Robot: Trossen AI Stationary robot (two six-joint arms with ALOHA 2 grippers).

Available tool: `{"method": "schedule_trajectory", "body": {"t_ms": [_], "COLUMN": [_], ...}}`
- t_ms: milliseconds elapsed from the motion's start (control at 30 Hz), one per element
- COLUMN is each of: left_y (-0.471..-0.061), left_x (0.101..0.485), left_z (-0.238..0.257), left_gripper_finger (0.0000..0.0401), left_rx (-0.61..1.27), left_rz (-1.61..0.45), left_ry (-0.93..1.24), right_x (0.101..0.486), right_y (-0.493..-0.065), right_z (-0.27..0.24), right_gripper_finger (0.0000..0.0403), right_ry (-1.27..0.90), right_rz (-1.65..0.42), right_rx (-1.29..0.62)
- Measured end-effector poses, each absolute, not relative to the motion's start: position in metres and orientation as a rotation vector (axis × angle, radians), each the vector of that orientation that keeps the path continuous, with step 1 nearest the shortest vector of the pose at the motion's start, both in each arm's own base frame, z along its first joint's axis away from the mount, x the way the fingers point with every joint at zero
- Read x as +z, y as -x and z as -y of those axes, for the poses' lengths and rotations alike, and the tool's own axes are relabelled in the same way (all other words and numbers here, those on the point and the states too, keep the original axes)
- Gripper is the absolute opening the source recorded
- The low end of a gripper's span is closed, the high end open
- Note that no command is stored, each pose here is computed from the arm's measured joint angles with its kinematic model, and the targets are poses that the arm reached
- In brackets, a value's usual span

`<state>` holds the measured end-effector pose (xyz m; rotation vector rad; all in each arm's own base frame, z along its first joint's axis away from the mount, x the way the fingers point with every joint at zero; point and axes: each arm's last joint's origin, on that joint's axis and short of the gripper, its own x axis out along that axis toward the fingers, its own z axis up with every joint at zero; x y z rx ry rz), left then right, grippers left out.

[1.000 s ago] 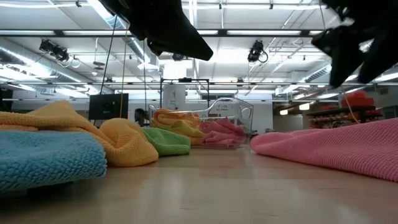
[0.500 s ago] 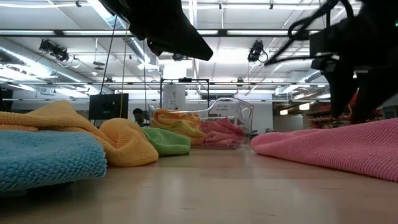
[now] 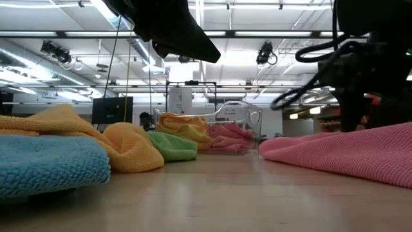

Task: Fold microfiber towels
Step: Fold the pink microfiber cloth

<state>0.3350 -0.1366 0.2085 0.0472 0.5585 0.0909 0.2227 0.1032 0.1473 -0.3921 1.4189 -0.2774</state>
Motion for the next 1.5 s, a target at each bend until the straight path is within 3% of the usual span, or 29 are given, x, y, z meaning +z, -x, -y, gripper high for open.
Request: {"method": "schedule_trajectory", "body": {"t_ms": [500, 867, 1100, 1500], "left_y": [-0.335, -0.335, -0.335, -0.335], "left_x": [0.208, 0.208, 0.208, 0.208], "left_z": [0.137, 0.137, 0.137, 0.137], "left_gripper_finger": [0.0034, 0.0025, 0.0034, 0.0028], "left_rx": [0.090, 0.091, 0.091, 0.091], "left_rz": [-0.560, -0.559, -0.560, -0.559], "left_ry": [-0.049, -0.048, -0.049, -0.049], "right_x": [0.170, 0.174, 0.174, 0.184], "right_y": [-0.223, -0.222, -0.223, -0.225], "right_z": [-0.105, -0.116, -0.120, -0.122], "right_gripper_finger": [0.0192, 0.0128, 0.0141, 0.0168], "right_ry": [0.335, 0.343, 0.372, 0.233], "right_rz": [-1.263, -1.217, -1.200, -1.155], "right_rx": [-0.250, -0.181, -0.122, -0.055]}}
